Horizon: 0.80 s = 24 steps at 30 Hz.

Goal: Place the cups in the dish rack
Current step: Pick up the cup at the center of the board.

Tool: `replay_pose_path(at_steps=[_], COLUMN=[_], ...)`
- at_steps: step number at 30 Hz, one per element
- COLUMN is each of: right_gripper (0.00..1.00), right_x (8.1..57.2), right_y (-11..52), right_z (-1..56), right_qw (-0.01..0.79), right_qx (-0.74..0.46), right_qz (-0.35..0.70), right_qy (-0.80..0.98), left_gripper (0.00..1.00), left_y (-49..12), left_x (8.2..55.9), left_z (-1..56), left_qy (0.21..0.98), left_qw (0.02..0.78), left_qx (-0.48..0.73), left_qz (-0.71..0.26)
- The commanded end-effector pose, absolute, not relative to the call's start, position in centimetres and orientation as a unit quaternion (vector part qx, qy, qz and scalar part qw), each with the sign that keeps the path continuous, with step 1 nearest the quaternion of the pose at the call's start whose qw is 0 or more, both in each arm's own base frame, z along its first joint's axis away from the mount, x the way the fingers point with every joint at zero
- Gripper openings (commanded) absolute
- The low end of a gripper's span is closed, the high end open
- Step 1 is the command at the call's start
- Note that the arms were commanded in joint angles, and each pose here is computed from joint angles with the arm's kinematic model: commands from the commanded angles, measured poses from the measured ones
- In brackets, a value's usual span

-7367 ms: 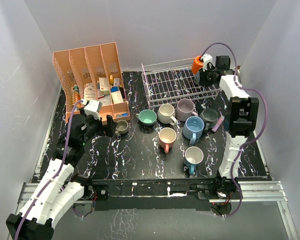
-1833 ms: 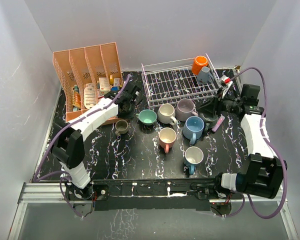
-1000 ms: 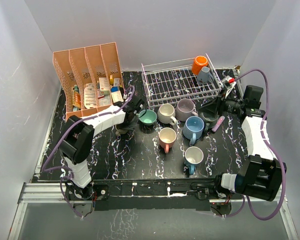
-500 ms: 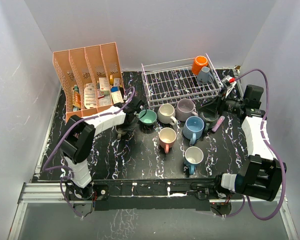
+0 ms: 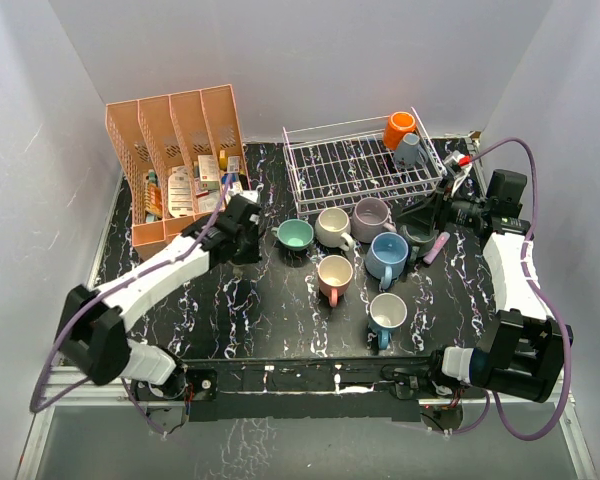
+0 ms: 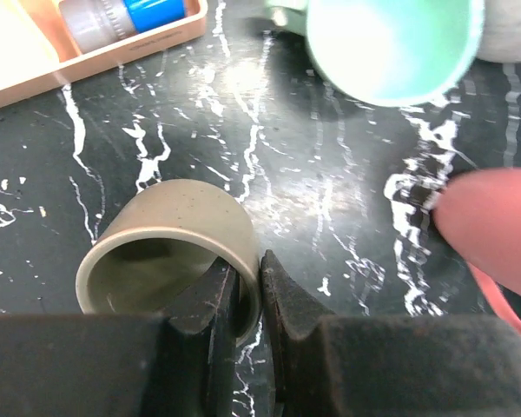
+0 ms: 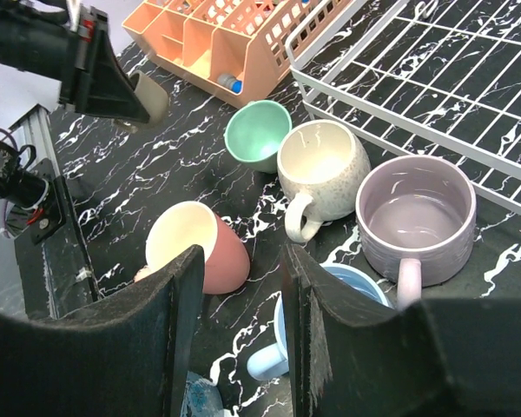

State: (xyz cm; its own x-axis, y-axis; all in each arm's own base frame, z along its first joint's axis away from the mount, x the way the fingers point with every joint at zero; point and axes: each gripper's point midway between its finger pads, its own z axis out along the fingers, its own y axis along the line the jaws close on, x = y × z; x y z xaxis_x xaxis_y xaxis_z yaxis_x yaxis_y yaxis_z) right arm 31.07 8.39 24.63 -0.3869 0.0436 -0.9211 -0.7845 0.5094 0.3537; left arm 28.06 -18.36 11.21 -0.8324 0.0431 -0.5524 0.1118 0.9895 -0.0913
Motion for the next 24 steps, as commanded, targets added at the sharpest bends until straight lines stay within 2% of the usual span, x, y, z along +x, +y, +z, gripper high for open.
replay_pose_path(at_steps=[1, 6, 11, 24], right_gripper=[0.42, 0.42, 0.41, 0.42], right_x=[30.6, 29.9, 29.2, 25.7], right_y=[8.8, 9.5, 10.3, 15.6], right_z=[25.6, 26.3, 27.5, 31.9], right_qw=[0.498, 0.495, 0.494, 0.473], right_qx=[-0.276, -0.289, -0.31, -0.443], right_qz=[0.436, 0.452, 0.461, 0.448], right_qy=[0.696, 0.683, 0.669, 0.616], left_gripper=[0.0, 0.0, 0.0, 0.0], left_y=[-21.0, -23.6, -26.5, -30.9], left_x=[27.3, 27.0, 26.5, 23.3], left_z=[15.9, 22.0, 27.2, 40.8], left_qy=[0.917, 0.849, 0.772, 0.556], left_qw=[0.351, 0.426, 0.467, 0.485], left_qx=[0.07, 0.083, 0.092, 0.135], left_qz=[-0.177, -0.301, -0.42, -0.662])
